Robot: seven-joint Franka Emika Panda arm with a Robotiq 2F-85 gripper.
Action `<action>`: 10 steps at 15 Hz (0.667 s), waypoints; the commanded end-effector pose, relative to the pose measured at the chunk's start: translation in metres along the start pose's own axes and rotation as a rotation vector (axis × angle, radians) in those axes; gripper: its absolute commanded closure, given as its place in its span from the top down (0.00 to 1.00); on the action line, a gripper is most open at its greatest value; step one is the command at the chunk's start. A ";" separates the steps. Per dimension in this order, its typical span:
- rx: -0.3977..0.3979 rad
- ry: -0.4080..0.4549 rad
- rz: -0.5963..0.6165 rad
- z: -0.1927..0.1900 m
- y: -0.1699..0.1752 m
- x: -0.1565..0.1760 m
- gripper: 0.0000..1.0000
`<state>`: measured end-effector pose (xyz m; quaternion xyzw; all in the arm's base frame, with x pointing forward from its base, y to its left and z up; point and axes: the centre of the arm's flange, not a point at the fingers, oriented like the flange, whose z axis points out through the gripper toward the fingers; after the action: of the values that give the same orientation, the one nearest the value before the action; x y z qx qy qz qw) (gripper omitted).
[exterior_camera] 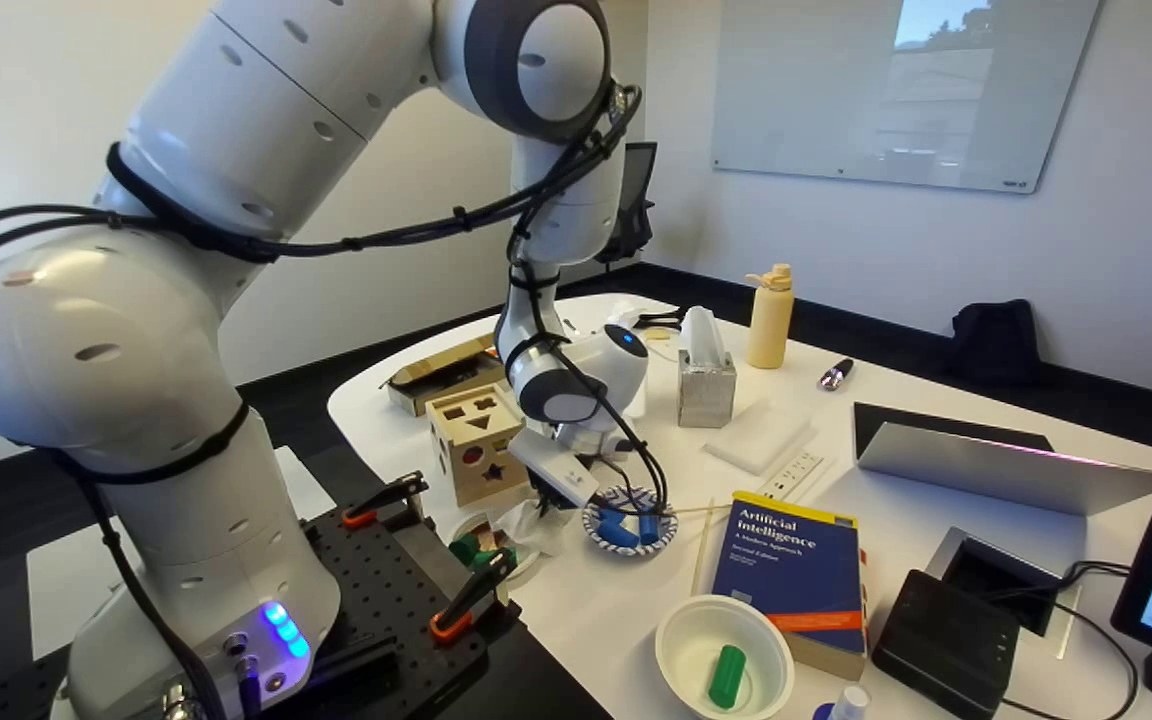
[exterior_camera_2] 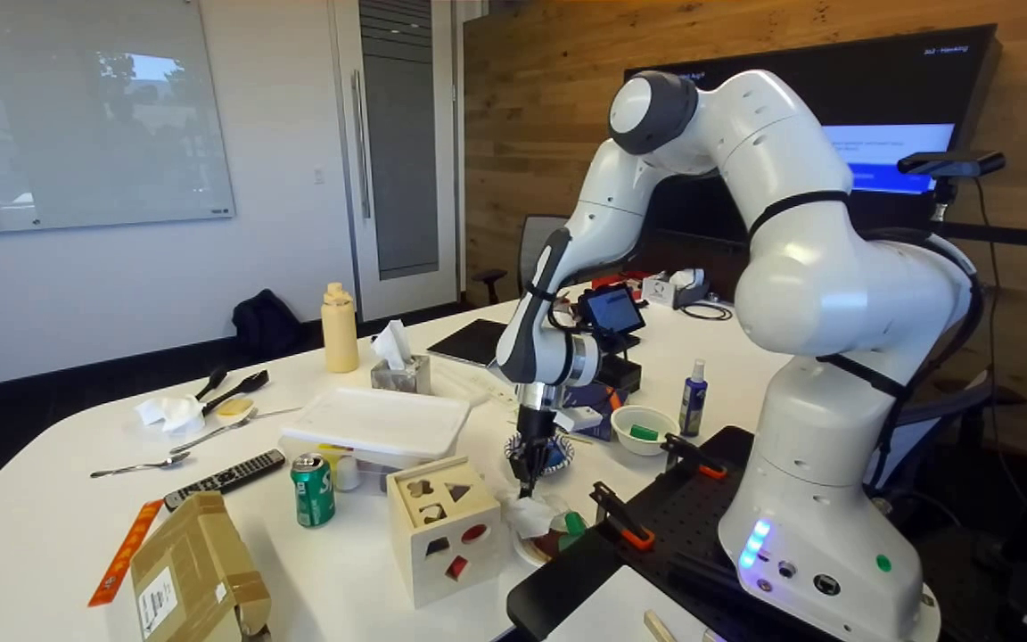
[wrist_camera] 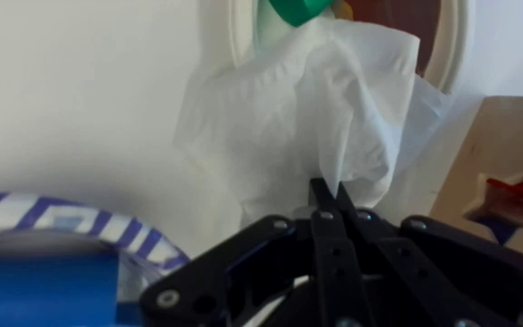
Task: Pick up the wipe and clean the part of the table near the box
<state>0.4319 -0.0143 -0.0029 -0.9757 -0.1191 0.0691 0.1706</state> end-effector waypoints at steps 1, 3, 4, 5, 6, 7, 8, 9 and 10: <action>0.009 -0.018 0.005 0.028 0.010 -0.008 0.00; -0.006 -0.023 0.006 0.023 0.009 -0.013 0.00; -0.019 -0.028 0.015 0.021 0.007 -0.015 0.00; -0.046 -0.032 0.028 0.018 0.003 -0.017 0.00; -0.066 -0.038 0.047 0.015 0.000 -0.019 0.00; -0.085 -0.042 0.061 0.014 -0.001 -0.021 0.00; -0.111 -0.041 0.075 0.014 -0.001 -0.022 0.00; -0.134 -0.035 0.081 0.014 -0.001 -0.022 0.00; -0.163 -0.019 0.073 0.015 -0.001 -0.021 0.00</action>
<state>0.4197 -0.0169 -0.0170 -0.9827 -0.0959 0.0858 0.1331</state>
